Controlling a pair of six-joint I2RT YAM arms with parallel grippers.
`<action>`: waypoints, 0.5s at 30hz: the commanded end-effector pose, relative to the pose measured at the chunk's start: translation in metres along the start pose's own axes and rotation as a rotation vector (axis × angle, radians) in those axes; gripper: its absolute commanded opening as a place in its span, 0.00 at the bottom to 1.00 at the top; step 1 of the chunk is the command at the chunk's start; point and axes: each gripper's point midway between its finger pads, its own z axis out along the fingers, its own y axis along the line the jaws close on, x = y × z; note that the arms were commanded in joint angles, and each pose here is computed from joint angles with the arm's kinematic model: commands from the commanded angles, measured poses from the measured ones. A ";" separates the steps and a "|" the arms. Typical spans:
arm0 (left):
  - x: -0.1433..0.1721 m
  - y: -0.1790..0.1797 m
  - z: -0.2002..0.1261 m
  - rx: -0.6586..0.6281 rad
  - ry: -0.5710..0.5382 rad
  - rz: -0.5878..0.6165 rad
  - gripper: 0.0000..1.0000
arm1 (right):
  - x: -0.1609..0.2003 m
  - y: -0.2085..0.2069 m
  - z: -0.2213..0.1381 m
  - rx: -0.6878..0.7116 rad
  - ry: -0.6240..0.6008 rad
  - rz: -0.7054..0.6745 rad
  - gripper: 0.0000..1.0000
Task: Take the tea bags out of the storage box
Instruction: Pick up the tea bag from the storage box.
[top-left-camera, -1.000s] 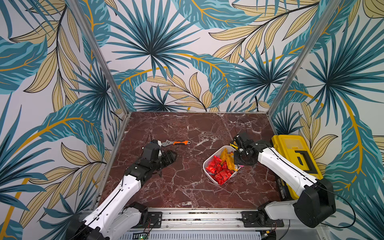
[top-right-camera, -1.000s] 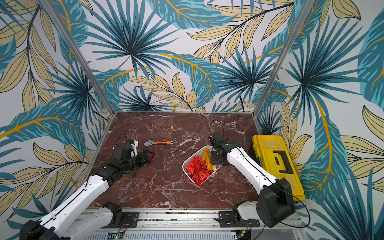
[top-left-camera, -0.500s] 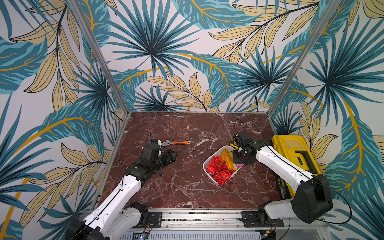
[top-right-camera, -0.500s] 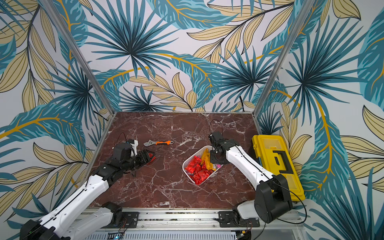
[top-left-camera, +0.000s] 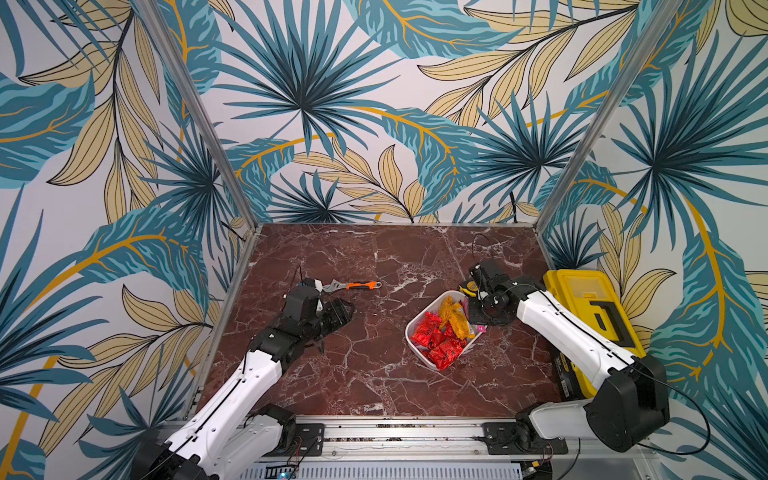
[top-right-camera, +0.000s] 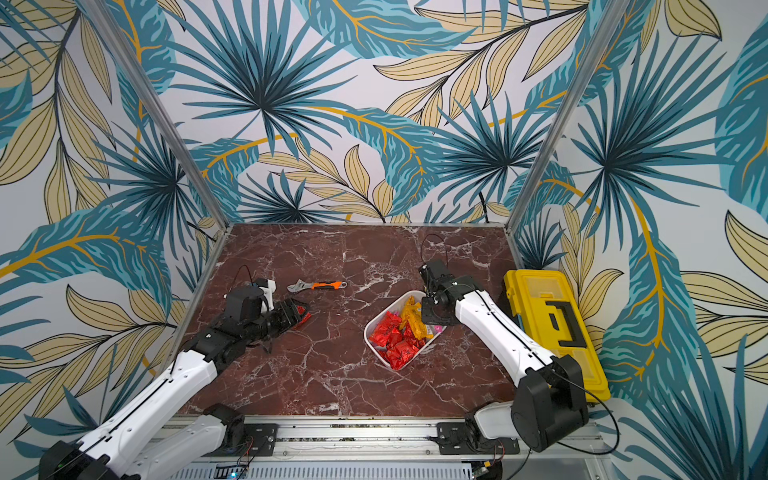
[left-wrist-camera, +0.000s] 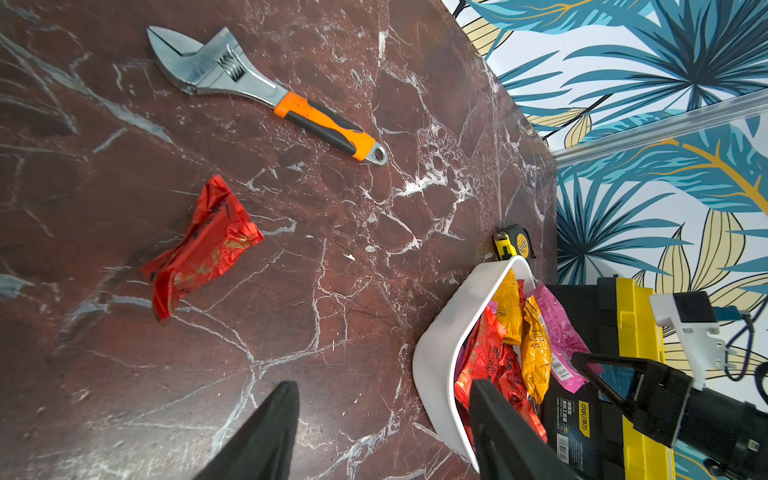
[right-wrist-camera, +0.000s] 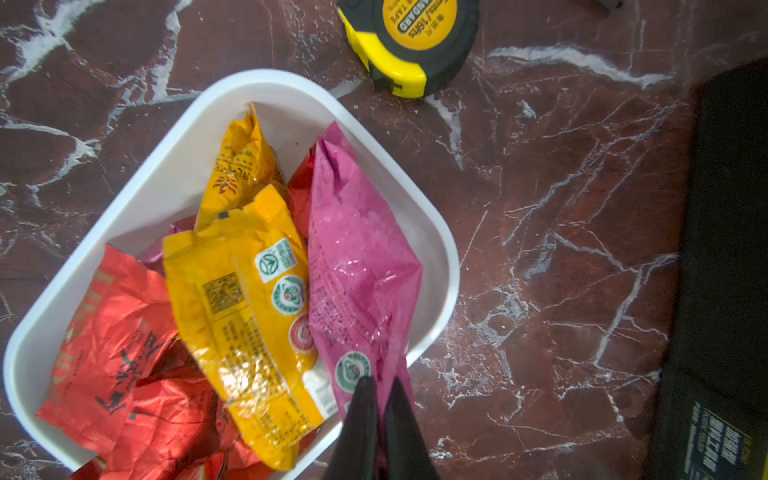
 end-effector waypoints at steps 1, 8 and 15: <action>-0.004 -0.005 -0.004 0.021 -0.024 0.003 0.70 | 0.004 -0.014 -0.016 0.043 -0.005 0.003 0.04; -0.007 -0.015 -0.009 0.063 -0.038 -0.024 0.74 | 0.001 -0.023 -0.045 0.045 -0.059 0.012 0.00; -0.009 -0.057 -0.016 0.284 -0.050 -0.079 0.80 | 0.001 0.019 -0.086 -0.238 -0.095 0.038 0.00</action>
